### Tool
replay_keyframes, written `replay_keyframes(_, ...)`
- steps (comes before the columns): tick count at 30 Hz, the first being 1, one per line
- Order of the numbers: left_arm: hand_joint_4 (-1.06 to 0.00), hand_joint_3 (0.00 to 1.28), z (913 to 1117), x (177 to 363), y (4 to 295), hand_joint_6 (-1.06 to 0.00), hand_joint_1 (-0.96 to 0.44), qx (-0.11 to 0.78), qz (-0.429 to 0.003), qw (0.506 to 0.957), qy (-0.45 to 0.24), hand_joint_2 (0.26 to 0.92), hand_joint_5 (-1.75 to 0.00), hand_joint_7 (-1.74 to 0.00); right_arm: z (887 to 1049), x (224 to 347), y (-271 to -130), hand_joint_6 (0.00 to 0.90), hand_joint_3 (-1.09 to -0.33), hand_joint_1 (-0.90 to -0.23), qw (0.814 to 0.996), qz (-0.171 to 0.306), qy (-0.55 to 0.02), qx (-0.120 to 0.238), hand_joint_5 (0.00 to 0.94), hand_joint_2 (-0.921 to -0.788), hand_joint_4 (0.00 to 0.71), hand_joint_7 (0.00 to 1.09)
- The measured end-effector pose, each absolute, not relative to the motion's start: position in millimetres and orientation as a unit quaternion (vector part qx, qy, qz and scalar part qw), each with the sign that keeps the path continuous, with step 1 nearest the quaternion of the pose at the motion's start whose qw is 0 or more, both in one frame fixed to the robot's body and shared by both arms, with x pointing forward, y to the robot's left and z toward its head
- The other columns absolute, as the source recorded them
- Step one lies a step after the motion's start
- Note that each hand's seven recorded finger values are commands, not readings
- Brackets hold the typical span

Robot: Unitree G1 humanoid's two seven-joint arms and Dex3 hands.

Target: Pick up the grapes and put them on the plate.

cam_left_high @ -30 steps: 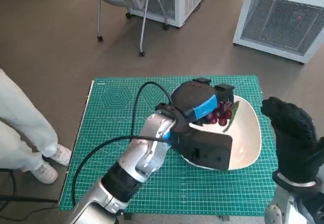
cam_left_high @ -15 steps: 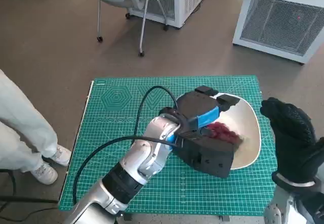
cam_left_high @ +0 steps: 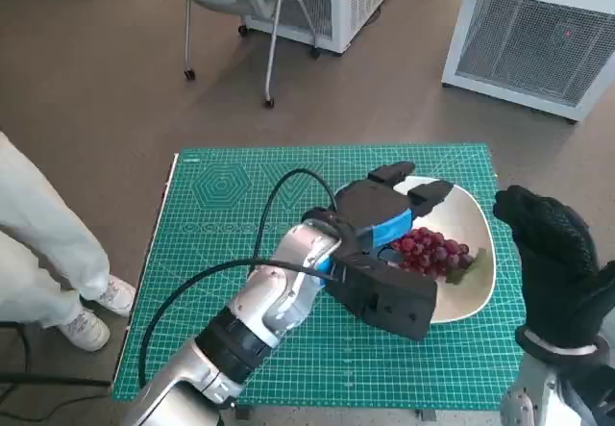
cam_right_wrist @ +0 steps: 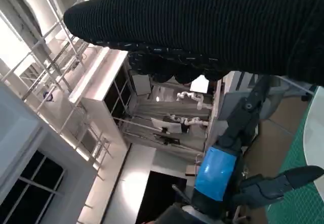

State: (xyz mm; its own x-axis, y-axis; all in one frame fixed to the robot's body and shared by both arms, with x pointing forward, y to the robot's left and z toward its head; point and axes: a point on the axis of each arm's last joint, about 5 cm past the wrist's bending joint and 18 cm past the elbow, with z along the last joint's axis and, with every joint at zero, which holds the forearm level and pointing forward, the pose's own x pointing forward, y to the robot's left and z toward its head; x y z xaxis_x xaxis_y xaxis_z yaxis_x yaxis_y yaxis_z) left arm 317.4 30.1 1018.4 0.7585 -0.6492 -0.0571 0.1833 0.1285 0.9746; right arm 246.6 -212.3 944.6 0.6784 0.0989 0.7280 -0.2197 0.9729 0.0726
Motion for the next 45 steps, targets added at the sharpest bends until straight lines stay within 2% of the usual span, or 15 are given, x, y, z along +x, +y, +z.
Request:
replay_keyframes(4,-0.08,0.04,1020.4,318.7,35.6,-0.19,-0.51,0.585,-0.268,0.733,-0.221,0.921,-0.02,-0.02,944.8,246.7,-212.1,0.220,-0.598,-0.400,0.913,0.088,-0.391,0.077,0.413,-0.921,0.450,0.86)
replay_keyframes(11,-0.16,0.08,1020.6,318.1,59.7,-0.25,-0.50,0.541,-0.207,0.766,-0.277,0.921,-0.02,-0.04,945.5,246.8,-211.8,0.221,-0.597,-0.401,0.913,0.090,-0.390,0.079,0.412,-0.921,0.451,0.86)
replay_keyframes(18,-0.19,0.24,1005.5,317.3,98.4,-0.27,-0.52,0.431,-0.167,0.834,-0.301,0.921,-0.02,-0.03,946.9,246.6,-211.5,0.221,-0.597,-0.401,0.912,0.092,-0.391,0.079,0.412,-0.921,0.452,0.86)
replay_keyframes(25,-0.22,0.28,996.6,320.6,133.3,-0.27,-0.52,0.289,-0.178,0.904,-0.260,0.921,-0.02,-0.02,948.0,246.7,-211.2,0.223,-0.596,-0.401,0.911,0.093,-0.394,0.078,0.412,-0.921,0.452,0.86)
replay_keyframes(31,-0.22,0.31,989.8,318.7,154.8,-0.25,-0.49,0.160,-0.191,0.939,-0.237,0.921,-0.01,-0.01,949.5,247.2,-210.5,0.225,-0.596,-0.399,0.910,0.095,-0.397,0.077,0.412,-0.921,0.453,0.85)
replay_keyframes(39,-0.22,0.34,960.7,300.8,183.3,-0.23,-0.51,-0.014,-0.199,0.952,-0.231,0.921,-0.01,0.00,948.7,246.7,-210.1,0.228,-0.597,-0.397,0.912,0.094,-0.392,0.078,0.411,-0.921,0.453,0.85)
replay_keyframes(45,-0.22,0.35,942.2,285.4,189.2,-0.22,-0.53,-0.053,-0.202,0.952,-0.224,0.921,-0.01,0.00,948.2,246.7,-209.9,0.228,-0.597,-0.398,0.913,0.095,-0.389,0.079,0.411,-0.921,0.454,0.85)
